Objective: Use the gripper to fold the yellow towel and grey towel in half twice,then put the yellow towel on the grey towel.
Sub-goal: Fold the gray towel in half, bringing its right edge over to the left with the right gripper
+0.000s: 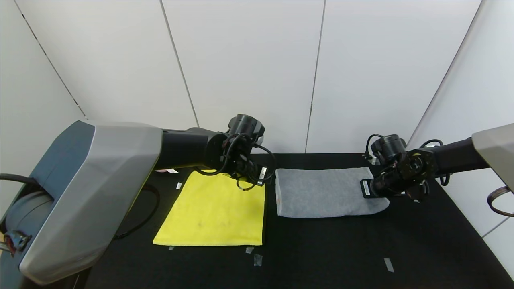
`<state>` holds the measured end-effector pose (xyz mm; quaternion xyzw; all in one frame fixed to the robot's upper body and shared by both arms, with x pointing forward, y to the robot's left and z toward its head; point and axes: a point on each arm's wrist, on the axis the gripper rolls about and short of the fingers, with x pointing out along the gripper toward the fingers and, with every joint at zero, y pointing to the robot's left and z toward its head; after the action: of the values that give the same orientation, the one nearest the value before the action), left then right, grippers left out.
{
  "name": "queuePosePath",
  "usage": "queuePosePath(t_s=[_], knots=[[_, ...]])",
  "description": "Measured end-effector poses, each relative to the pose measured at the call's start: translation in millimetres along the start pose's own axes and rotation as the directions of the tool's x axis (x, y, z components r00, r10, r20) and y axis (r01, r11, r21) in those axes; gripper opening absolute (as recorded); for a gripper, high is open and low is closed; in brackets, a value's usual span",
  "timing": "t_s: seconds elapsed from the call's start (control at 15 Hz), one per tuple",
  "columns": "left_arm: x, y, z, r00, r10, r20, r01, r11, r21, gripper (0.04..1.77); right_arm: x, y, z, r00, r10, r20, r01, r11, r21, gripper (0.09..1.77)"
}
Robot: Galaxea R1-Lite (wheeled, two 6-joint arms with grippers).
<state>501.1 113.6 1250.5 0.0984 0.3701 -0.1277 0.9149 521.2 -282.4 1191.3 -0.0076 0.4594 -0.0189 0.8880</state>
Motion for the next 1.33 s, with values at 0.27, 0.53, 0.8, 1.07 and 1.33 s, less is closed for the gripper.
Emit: queuePosePath(t_s=[0.27, 0.53, 0.8, 1.07, 1.33], knots=[[-4, 3.4, 2, 1.0, 0.0, 0.004, 0.0, 1.0, -0.005, 1.72, -8, -14, 7, 0.997, -0.066, 0.027, 0.066, 0.998, -0.014, 0.16], [-8, 10.3, 2, 1.0, 0.008, 0.005, -0.008, 1.0, -0.013, 1.72, -20, -10, 13, 0.997, -0.045, 0.066, 0.046, 0.999, -0.021, 0.16], [-13, 21.0, 1, 1.0, 0.024, 0.0, -0.024, 0.999, -0.027, 1.72, -43, 16, 18, 0.99, 0.08, 0.113, -0.072, 0.995, -0.07, 0.16], [-18, 29.2, -1, 0.999, 0.034, -0.008, -0.034, 0.999, -0.037, 1.72, -66, 54, 18, 0.971, 0.174, 0.162, -0.151, 0.978, -0.146, 0.16], [-23, 38.4, -7, 0.999, 0.032, -0.025, -0.033, 0.998, -0.049, 1.72, -72, 91, 13, 0.951, 0.244, 0.188, -0.203, 0.956, -0.213, 0.16]])
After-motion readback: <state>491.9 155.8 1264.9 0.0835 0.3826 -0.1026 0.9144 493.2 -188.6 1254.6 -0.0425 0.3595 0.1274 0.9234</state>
